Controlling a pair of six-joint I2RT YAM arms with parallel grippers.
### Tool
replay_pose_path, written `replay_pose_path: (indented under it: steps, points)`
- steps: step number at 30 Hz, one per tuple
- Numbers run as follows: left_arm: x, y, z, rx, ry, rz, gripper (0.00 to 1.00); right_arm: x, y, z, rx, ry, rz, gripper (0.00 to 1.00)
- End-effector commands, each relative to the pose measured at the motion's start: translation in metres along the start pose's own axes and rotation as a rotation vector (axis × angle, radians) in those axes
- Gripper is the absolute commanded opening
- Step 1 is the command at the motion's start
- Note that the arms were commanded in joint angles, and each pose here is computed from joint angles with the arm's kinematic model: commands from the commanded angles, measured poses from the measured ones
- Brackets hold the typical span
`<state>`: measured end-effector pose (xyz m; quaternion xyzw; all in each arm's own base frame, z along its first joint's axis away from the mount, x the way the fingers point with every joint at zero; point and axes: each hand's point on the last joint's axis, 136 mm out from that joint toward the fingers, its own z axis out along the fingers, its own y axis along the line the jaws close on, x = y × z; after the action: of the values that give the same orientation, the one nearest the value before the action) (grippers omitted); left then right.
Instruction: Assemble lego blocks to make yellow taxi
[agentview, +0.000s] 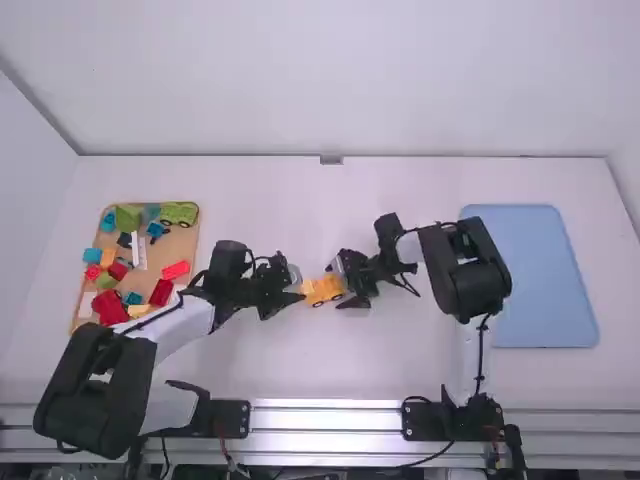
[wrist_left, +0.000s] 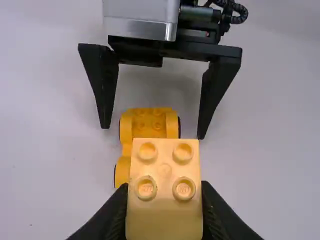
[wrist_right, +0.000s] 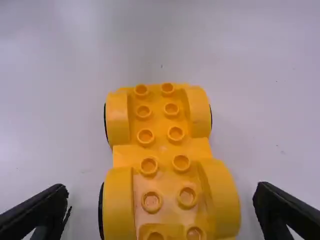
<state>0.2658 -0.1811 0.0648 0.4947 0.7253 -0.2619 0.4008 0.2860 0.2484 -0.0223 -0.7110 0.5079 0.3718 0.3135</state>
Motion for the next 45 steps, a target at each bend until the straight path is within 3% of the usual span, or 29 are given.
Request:
replay_pose_path:
  steps: [1, 4, 9, 12, 21, 26, 32, 45]
  points:
    - [0.003, -0.005, 0.002, 0.018, 0.002, -0.022, 0.09, 0.006, 0.005, 0.009, -0.023, 0.028, 0.015, 0.96]
    - [0.003, -0.006, 0.002, 0.023, 0.003, -0.021, 0.1, 0.011, 0.001, 0.014, -0.012, 0.076, 0.048, 0.87]
    - [0.003, -0.005, 0.002, 0.018, 0.002, 0.009, 0.08, 0.011, 0.0, 0.02, -0.013, 0.104, 0.041, 0.62]
    - [0.003, -0.004, 0.002, 0.012, 0.003, 0.026, 0.08, 0.011, -0.001, 0.02, -0.007, 0.1, 0.064, 0.59]
    - [0.011, 0.016, 0.019, -0.009, 0.038, 0.054, 0.02, 0.011, -0.008, 0.017, 0.021, 0.089, 0.145, 0.39]
    - [0.012, 0.032, 0.033, 0.012, 0.059, 0.086, 0.02, 0.015, -0.021, 0.017, 0.08, 0.111, 0.255, 0.36]
    - [0.006, 0.049, 0.045, 0.04, 0.083, 0.123, 0.02, 0.016, -0.026, 0.018, 0.116, 0.101, 0.249, 0.36]
    - [0.006, 0.054, 0.046, 0.086, 0.124, 0.256, 0.02, 0.018, -0.029, 0.021, 0.192, 0.054, 0.242, 0.47]
